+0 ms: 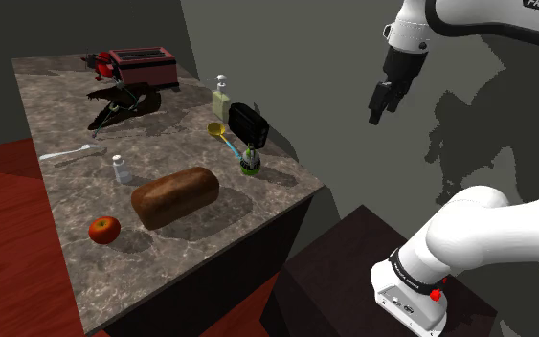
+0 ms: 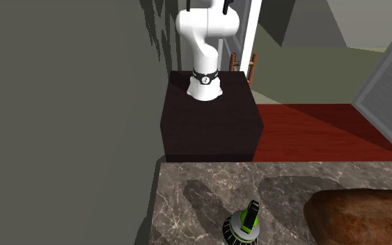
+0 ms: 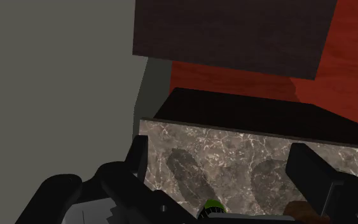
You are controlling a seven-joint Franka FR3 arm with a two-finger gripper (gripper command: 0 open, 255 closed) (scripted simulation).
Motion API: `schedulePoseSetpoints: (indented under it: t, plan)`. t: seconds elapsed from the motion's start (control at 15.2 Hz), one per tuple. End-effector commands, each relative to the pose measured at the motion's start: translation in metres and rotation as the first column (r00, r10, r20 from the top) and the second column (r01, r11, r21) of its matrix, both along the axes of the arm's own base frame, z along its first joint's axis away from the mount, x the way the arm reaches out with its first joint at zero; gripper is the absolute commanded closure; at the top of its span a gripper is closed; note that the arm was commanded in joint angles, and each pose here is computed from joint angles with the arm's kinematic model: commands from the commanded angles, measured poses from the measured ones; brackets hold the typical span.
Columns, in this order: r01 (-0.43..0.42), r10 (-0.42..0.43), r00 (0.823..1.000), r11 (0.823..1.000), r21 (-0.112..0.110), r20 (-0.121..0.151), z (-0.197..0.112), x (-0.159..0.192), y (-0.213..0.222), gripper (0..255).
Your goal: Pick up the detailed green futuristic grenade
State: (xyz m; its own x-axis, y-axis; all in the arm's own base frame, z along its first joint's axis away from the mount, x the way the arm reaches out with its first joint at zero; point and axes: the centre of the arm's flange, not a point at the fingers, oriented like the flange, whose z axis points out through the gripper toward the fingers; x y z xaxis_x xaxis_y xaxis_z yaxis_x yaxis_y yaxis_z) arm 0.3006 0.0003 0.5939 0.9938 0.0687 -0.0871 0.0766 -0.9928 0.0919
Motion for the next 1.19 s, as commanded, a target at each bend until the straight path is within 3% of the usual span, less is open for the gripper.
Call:
schedulePoseSetpoints:
  t: [0.0, 1.12]
  plan:
    - [0.000, 0.000, 1.000, 1.000, 0.000, 0.000, 0.000, 0.000, 0.000, 0]
    - [0.004, -0.004, 0.994, 1.000, 0.002, 0.106, -0.149, 0.145, 0.044, 0]
